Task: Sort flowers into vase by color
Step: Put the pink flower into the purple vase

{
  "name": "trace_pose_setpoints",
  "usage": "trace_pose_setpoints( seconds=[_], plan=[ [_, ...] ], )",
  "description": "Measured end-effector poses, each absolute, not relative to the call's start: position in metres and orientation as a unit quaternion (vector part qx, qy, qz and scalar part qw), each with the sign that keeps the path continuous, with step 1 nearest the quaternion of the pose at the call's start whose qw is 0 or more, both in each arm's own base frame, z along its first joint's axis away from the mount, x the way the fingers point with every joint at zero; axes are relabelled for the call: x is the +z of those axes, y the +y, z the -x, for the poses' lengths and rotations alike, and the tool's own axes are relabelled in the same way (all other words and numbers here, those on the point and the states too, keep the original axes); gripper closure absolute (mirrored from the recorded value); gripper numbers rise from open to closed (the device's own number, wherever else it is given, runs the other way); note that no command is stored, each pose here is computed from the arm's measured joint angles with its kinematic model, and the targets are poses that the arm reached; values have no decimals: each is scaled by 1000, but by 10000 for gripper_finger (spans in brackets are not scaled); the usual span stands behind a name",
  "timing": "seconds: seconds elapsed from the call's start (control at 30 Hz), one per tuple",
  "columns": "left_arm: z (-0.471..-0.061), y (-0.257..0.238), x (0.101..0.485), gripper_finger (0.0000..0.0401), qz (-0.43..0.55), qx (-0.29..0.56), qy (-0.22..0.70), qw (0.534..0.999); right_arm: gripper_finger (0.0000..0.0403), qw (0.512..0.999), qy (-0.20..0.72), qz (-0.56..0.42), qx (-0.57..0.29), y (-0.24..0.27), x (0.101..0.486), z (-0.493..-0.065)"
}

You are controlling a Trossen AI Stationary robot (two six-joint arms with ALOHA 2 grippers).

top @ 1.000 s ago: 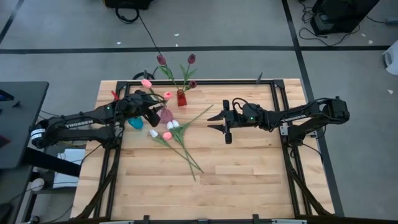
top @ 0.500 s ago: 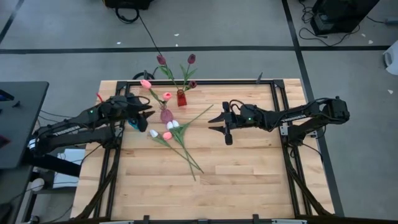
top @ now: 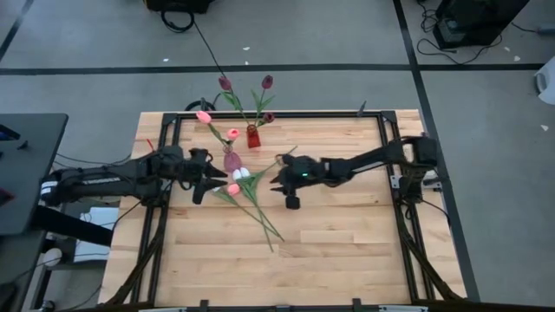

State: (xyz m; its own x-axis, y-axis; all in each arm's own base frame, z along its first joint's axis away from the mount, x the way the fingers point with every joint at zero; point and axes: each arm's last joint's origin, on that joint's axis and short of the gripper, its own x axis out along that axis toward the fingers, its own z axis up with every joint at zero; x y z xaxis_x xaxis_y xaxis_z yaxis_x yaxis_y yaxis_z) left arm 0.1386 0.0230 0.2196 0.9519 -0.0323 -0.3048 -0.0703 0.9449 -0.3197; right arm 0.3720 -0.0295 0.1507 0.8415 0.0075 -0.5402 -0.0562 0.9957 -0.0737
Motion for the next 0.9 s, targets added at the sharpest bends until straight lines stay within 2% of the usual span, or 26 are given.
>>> trace_pose_setpoints(
  seconds=[0.27, 0.5, 0.63, 0.9],
  plan=[
    [-142, 14, 218, 254, 155, -19, 136, 978, 269, 925, 353, 140, -15, -52, 133, -413],
    [-143, 12, 216, 254, 153, -16, 144, 978, 216, 912, 382, 143, -39, -78, 137, -421],
    [-143, 14, 216, 254, 140, 6, 144, 980, 196, 916, 384, 120, -4, -88, 131, -421],
    [-143, 14, 217, 254, 137, 8, 137, 981, 212, 910, 395, 125, 3, -100, 109, -421]
  ],
)
